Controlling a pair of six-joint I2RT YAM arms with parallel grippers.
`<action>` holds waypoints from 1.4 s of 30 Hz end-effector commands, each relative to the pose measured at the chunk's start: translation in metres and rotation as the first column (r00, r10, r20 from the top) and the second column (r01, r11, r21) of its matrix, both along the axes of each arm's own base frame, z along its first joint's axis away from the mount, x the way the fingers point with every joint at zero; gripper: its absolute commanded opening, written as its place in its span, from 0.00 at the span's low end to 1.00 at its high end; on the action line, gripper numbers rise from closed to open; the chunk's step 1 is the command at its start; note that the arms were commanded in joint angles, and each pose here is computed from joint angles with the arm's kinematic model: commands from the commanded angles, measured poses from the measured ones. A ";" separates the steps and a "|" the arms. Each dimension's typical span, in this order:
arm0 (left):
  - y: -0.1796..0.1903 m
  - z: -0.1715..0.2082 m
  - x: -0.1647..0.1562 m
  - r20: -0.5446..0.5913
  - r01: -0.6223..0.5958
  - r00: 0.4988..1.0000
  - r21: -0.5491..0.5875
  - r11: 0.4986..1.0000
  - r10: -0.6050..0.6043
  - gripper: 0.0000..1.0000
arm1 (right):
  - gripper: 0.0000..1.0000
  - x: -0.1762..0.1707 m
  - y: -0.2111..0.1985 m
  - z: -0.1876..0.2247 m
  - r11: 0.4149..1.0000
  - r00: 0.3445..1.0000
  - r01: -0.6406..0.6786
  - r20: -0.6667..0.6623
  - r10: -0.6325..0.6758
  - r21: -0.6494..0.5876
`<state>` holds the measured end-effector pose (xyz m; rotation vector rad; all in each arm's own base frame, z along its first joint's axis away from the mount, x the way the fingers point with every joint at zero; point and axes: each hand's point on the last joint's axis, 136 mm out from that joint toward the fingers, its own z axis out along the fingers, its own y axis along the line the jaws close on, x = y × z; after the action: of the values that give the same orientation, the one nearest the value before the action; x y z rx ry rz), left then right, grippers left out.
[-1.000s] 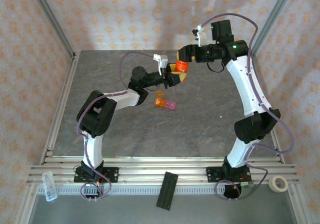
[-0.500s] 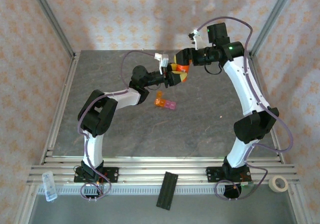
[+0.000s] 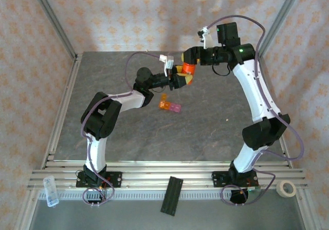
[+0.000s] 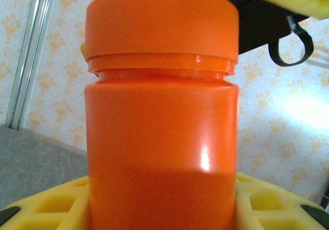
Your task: Sort the pills into containers
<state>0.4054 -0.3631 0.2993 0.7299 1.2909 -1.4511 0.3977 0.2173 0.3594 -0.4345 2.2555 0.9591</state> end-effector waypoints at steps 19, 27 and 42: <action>0.020 0.024 0.006 0.255 -0.409 0.879 -0.032 0.912 0.403 0.00 | 0.22 0.007 -0.006 -0.064 0.950 0.952 0.305 -0.017 -0.307 -0.066; 0.007 0.022 -0.006 0.324 -0.576 0.762 -0.053 0.815 0.560 0.00 | 0.21 0.006 0.007 -0.111 0.853 0.857 0.516 -0.036 -0.514 0.082; 0.008 0.007 0.011 0.226 -0.578 0.788 -0.049 0.814 0.573 0.00 | 0.52 0.018 -0.004 -0.032 0.858 0.876 0.478 -0.027 -0.482 0.187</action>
<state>0.4264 -0.3558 0.2446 0.4554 1.3954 -0.7451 0.4206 0.2102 0.3080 0.2710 2.0513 0.8049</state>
